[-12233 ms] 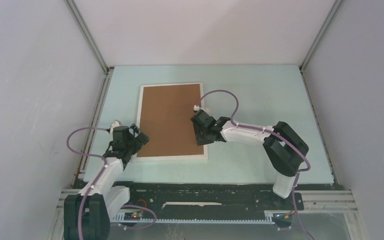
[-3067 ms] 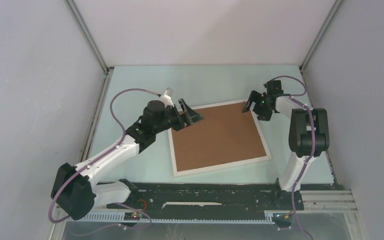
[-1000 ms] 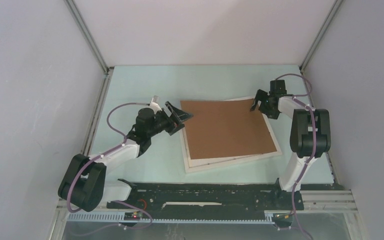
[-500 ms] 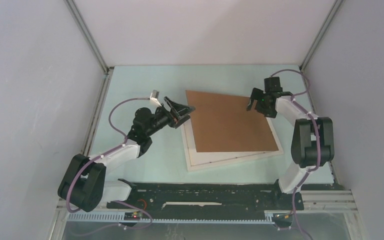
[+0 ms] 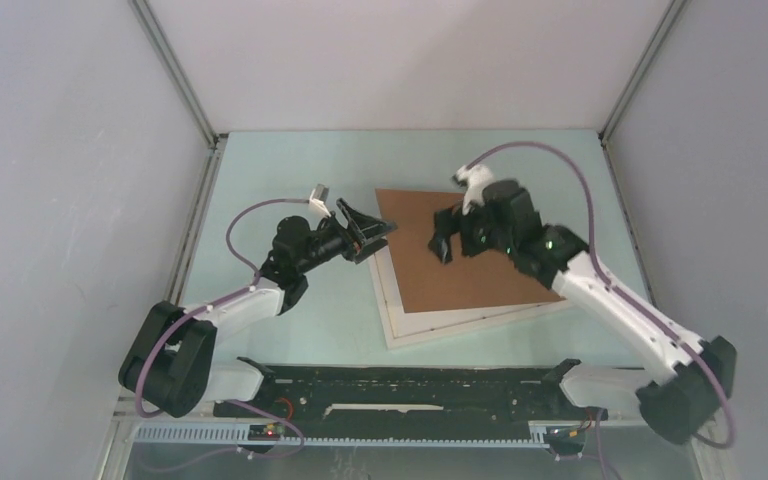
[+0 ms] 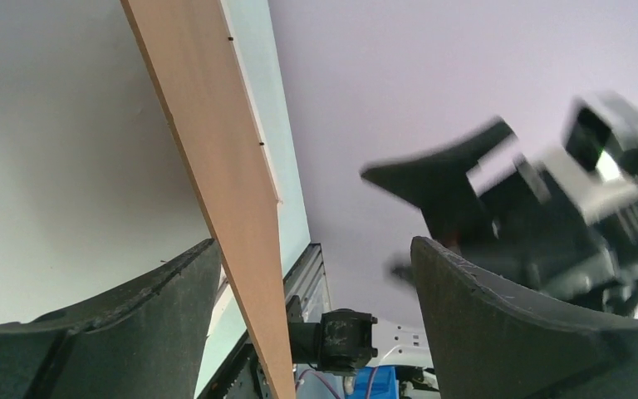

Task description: Put the photo into the frame

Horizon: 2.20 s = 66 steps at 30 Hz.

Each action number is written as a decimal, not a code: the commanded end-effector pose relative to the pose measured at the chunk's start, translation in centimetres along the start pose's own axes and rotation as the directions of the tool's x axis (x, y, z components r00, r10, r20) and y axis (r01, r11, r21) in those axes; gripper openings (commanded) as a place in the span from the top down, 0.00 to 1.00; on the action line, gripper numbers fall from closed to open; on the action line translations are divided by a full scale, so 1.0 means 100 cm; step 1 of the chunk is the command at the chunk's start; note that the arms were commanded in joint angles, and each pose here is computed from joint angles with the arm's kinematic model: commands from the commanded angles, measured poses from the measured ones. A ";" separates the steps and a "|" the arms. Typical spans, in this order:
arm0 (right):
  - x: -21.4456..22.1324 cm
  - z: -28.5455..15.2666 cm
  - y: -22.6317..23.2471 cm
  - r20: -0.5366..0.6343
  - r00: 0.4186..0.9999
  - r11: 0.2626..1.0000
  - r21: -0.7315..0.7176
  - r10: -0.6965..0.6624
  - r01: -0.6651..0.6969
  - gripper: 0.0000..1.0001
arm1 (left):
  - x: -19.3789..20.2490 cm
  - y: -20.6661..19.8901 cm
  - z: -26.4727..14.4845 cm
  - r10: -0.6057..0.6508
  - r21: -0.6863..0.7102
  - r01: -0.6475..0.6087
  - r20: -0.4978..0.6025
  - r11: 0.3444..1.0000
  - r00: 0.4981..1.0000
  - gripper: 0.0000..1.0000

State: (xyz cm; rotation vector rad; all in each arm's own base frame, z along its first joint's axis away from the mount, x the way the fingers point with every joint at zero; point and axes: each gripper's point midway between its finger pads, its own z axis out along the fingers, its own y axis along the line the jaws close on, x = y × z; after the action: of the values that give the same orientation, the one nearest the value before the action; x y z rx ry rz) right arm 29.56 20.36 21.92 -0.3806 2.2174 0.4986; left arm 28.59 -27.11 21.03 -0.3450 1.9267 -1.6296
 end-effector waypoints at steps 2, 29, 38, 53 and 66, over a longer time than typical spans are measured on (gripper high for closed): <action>0.040 -0.035 0.085 0.227 0.845 0.826 -0.198 -0.485 0.528 0.00 | 0.003 -0.033 0.003 0.025 0.095 -0.021 -0.039 0.995 0.999 0.13; 0.096 -0.014 0.133 0.168 0.119 0.182 0.434 -0.979 0.882 0.32 | 0.005 -0.036 0.001 0.007 0.088 -0.004 -0.031 0.996 0.999 0.12; 0.101 -0.008 0.131 0.218 0.231 0.303 0.395 -0.948 0.867 1.00 | 0.005 -0.029 -0.006 0.024 0.010 -0.024 -0.023 1.000 0.999 0.05; 0.067 -0.035 0.095 0.467 0.580 0.741 0.349 -0.668 0.573 1.00 | -0.001 0.074 -0.122 0.005 -0.635 0.127 0.202 0.762 0.979 0.10; 0.041 -0.055 0.078 0.585 0.676 0.890 0.214 -0.447 0.403 1.00 | 0.061 0.093 -0.036 -0.135 -0.762 0.043 -0.060 0.646 0.989 0.07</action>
State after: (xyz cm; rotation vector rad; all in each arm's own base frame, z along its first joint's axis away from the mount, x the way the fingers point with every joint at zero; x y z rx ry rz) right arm 19.66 24.67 23.07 -0.7931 1.3506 0.0841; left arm 20.89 -22.08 7.92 -0.7050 2.7203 -0.7191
